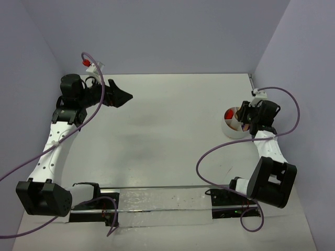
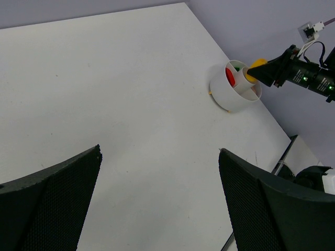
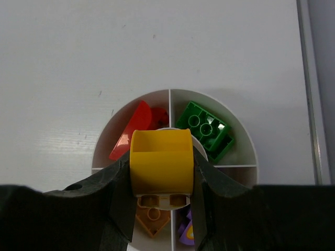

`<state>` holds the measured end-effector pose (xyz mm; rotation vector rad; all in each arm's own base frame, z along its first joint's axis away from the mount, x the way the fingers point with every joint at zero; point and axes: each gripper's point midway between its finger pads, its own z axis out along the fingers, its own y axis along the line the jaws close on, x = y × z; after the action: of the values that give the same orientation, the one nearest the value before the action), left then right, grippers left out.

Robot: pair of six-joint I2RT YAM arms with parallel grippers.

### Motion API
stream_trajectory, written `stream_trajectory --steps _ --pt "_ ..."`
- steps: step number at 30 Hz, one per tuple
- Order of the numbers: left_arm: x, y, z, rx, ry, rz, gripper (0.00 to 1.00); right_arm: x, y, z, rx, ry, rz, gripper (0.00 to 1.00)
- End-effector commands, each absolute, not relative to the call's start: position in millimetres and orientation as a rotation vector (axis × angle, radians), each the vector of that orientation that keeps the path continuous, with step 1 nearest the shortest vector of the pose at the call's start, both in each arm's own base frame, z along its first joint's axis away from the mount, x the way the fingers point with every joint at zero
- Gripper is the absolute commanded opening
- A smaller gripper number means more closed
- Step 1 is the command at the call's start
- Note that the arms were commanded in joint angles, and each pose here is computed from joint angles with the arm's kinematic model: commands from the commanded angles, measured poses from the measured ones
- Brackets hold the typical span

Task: Sort the legos into containers by color

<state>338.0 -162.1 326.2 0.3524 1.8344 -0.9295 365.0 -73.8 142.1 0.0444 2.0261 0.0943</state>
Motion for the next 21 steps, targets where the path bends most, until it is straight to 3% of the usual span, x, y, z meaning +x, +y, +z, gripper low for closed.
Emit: stream_trajectory --steps 1,3,9,12,15,17,19,21 --pt "342.4 -163.9 352.6 0.373 1.754 -0.914 0.99 376.0 -84.8 171.1 0.023 1.906 0.017 0.15" --pt "342.9 -163.9 353.1 0.373 1.755 -0.914 0.99 376.5 -84.6 169.8 0.017 1.911 0.018 0.25" --pt "343.4 -163.6 354.2 0.373 1.754 -0.910 0.99 377.5 -83.9 168.9 0.017 1.928 0.031 0.43" --pt "343.7 -163.3 354.1 0.373 1.756 -0.907 0.99 377.4 -83.0 167.4 0.014 1.937 0.038 0.46" --pt "343.5 -163.2 353.5 0.374 1.758 -0.905 0.99 376.6 -82.6 165.5 0.015 1.944 0.042 0.66" --pt "343.5 -163.1 353.2 0.375 1.759 -0.905 0.99 376.0 -81.9 165.6 0.017 1.944 0.045 0.67" --pt "343.7 -163.1 352.8 0.376 1.758 -0.904 0.99 375.6 -81.0 167.6 0.017 1.946 0.050 0.88" --pt "343.8 -163.0 352.8 0.375 1.759 -0.903 0.99 375.1 -78.6 171.4 0.011 1.944 0.064 0.89"
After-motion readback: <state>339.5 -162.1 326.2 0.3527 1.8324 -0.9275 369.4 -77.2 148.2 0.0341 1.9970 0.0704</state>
